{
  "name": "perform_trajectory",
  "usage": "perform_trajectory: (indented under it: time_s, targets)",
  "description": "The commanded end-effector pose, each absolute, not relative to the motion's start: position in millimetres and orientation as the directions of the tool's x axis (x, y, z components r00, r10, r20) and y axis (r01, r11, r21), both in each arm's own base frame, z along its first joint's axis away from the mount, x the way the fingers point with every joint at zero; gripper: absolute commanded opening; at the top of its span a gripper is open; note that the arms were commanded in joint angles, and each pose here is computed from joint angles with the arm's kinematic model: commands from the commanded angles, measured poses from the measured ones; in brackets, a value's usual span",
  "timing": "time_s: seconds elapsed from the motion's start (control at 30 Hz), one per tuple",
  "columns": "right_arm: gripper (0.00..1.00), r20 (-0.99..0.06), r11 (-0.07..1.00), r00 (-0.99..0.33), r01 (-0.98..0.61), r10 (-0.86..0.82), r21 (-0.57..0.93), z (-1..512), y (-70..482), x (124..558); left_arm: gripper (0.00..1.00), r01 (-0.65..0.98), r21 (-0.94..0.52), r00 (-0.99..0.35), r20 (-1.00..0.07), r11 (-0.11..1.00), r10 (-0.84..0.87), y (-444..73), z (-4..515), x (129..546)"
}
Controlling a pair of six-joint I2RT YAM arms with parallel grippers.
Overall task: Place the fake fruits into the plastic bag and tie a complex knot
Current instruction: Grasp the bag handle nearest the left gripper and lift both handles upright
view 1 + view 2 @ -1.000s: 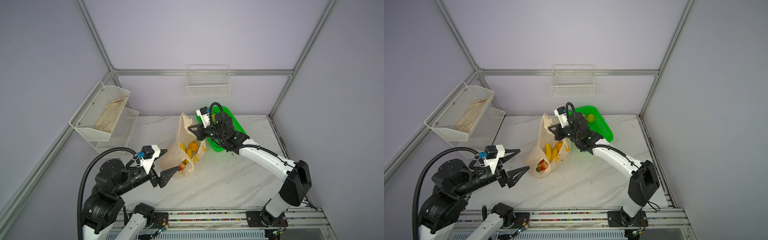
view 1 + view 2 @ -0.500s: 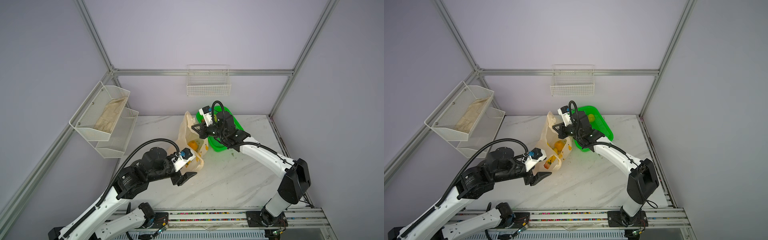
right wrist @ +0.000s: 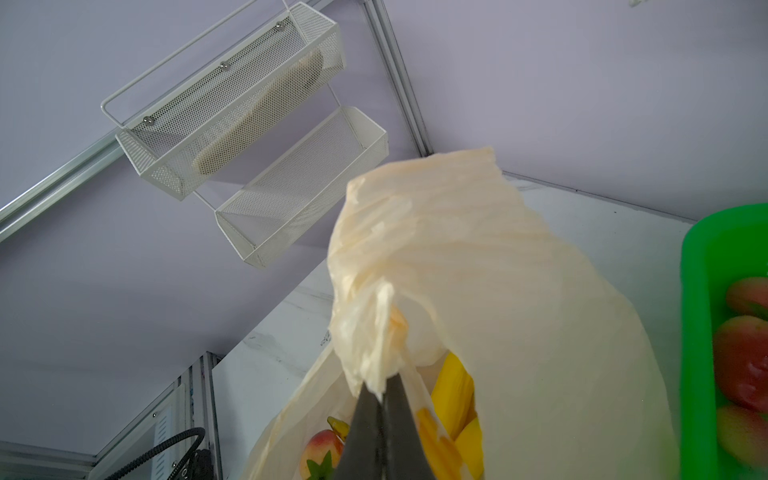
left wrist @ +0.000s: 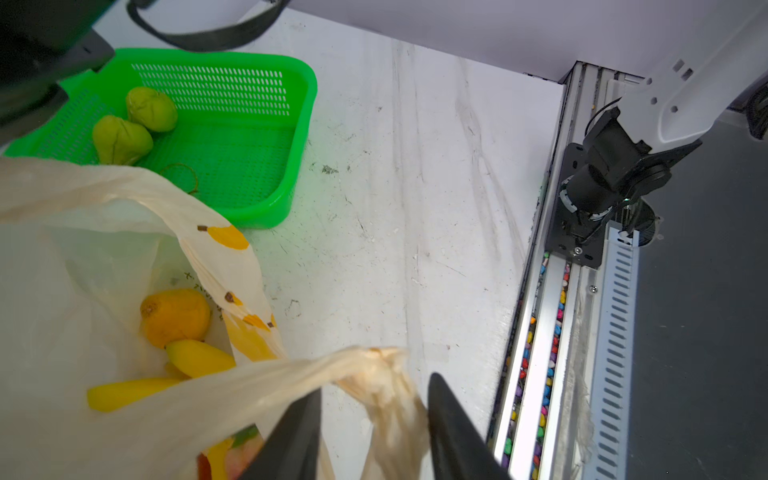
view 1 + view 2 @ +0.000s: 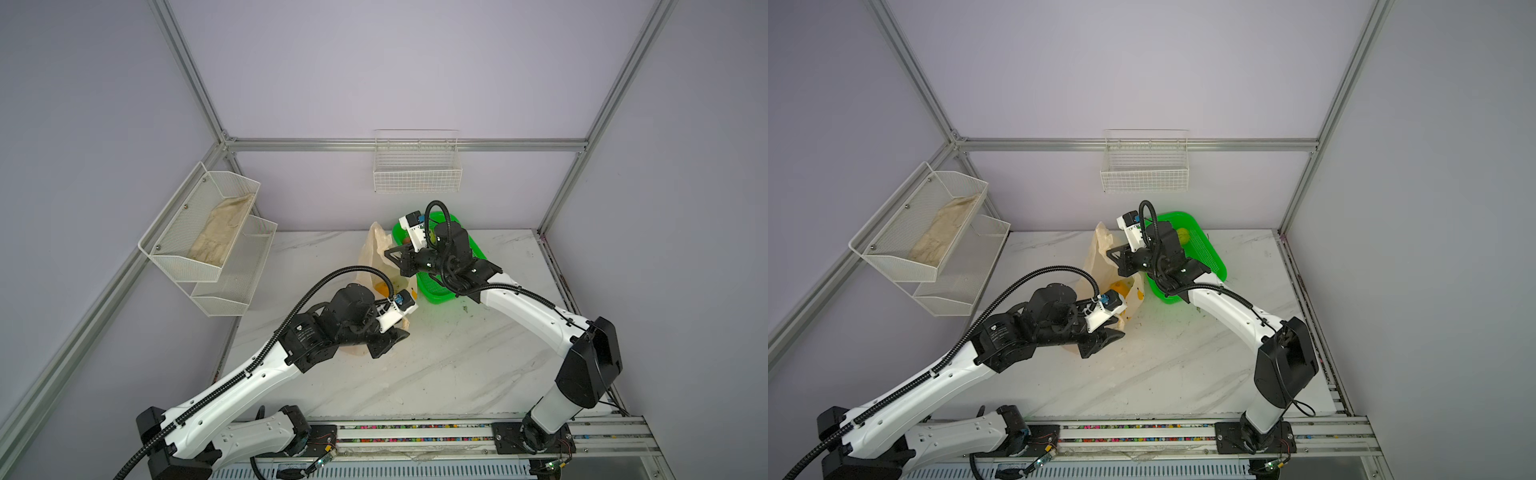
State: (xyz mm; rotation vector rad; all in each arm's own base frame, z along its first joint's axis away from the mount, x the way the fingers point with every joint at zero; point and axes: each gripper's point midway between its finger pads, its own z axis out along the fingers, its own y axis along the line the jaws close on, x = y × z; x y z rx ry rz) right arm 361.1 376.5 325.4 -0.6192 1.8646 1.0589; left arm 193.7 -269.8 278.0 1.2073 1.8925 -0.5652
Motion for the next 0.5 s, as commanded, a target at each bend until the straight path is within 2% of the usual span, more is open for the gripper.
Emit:
perform_trajectory:
  time_s: [0.0,0.07,0.2,0.3,0.47]
  targets:
    - [0.0,-0.889,0.535,-0.456,-0.743,0.035,0.402,345,361,360,0.24,0.895,0.046,-0.172,-0.882,0.444,0.438,-282,297,197]
    - [0.0,-0.894,0.556,-0.443,-0.73,0.058,0.398,353,351,362,0.17,0.876,0.044,-0.161,-0.912,0.481,0.376,-277,315,199]
    - [0.0,-0.912,0.613,-0.386,-0.689,0.142,0.387,387,315,364,0.01,0.72,0.05,-0.101,-0.979,0.692,0.175,-232,377,215]
    - [0.0,-0.924,0.653,-0.322,-0.657,0.209,0.377,418,289,356,0.0,0.57,0.034,-0.043,-0.997,0.821,0.071,-189,417,225]
    - [0.0,-0.928,0.674,-0.242,-0.638,0.285,0.373,456,259,332,0.0,0.349,-0.022,-0.032,-0.999,0.937,-0.011,-131,453,254]
